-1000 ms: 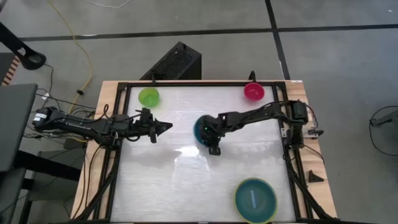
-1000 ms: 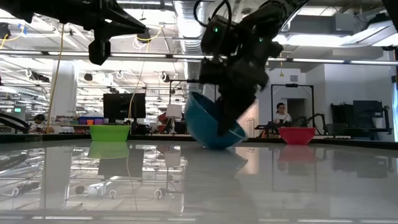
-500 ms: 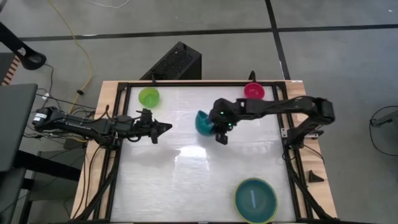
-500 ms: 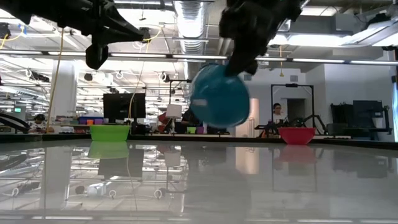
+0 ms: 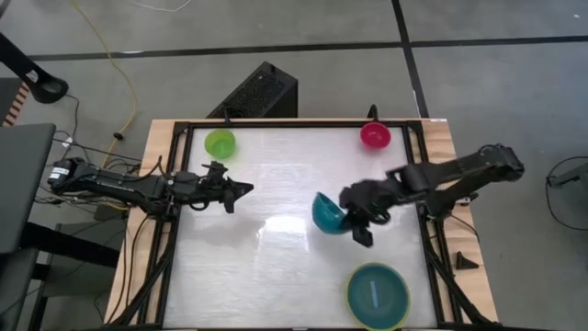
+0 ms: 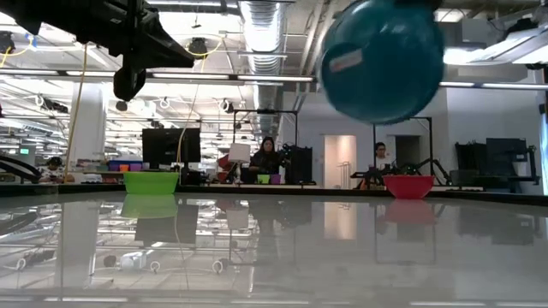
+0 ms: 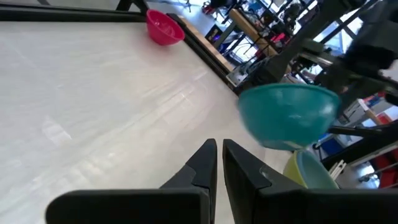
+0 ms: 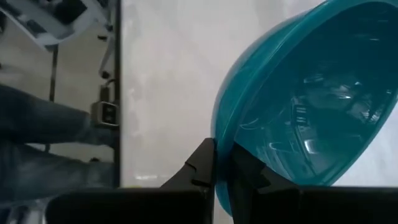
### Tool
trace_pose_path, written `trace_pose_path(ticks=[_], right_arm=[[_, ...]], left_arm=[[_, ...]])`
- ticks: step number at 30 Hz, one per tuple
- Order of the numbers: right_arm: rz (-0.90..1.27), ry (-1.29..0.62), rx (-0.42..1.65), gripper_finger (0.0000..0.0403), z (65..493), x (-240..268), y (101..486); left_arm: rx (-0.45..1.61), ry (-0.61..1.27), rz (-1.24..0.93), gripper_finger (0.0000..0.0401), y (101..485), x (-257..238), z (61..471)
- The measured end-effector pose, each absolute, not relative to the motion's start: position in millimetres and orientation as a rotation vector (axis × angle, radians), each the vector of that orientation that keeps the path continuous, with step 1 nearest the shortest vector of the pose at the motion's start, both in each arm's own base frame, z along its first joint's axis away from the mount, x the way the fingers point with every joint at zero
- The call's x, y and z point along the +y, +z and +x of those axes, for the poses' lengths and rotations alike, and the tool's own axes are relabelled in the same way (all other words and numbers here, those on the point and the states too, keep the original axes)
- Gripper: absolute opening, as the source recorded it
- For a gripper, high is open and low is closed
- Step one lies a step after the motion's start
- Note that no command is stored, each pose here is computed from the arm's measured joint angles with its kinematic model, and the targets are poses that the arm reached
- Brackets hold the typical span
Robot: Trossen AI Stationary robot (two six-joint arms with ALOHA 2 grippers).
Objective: Nest bowls inside each other by size order
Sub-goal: Stack the dark blue bowl into the light blue bowl
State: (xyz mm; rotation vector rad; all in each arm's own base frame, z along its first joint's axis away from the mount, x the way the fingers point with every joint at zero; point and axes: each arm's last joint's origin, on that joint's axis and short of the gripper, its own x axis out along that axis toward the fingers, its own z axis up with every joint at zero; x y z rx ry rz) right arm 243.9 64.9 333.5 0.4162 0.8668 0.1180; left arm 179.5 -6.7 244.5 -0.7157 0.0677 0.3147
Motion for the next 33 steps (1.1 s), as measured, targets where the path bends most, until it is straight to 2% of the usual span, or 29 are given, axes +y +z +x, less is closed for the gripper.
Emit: trace_pose_path(ticks=[10, 18, 23, 33], right_arm=[[0.579, 0.031, 0.787, 0.0046, 200.2, 123.9, 349.1], [0.636, 0.024, 0.811, 0.0046, 163.6, 163.0, 346.6], [0.618, 0.009, 0.927, 0.0046, 143.0, 174.4, 337.6], [0.583, 0.163, 1.126, 0.0046, 124.0, 215.0, 320.6]], left_arm=[[0.082, 0.319, -0.712, 0.0015, 243.1, -6.8, 179.3], [0.082, 0.317, -0.713, 0.0015, 243.2, -6.8, 179.3], [0.082, 0.317, -0.713, 0.0015, 243.2, -6.8, 179.3], [0.077, 0.323, -0.730, 0.0015, 243.2, -6.7, 179.3]])
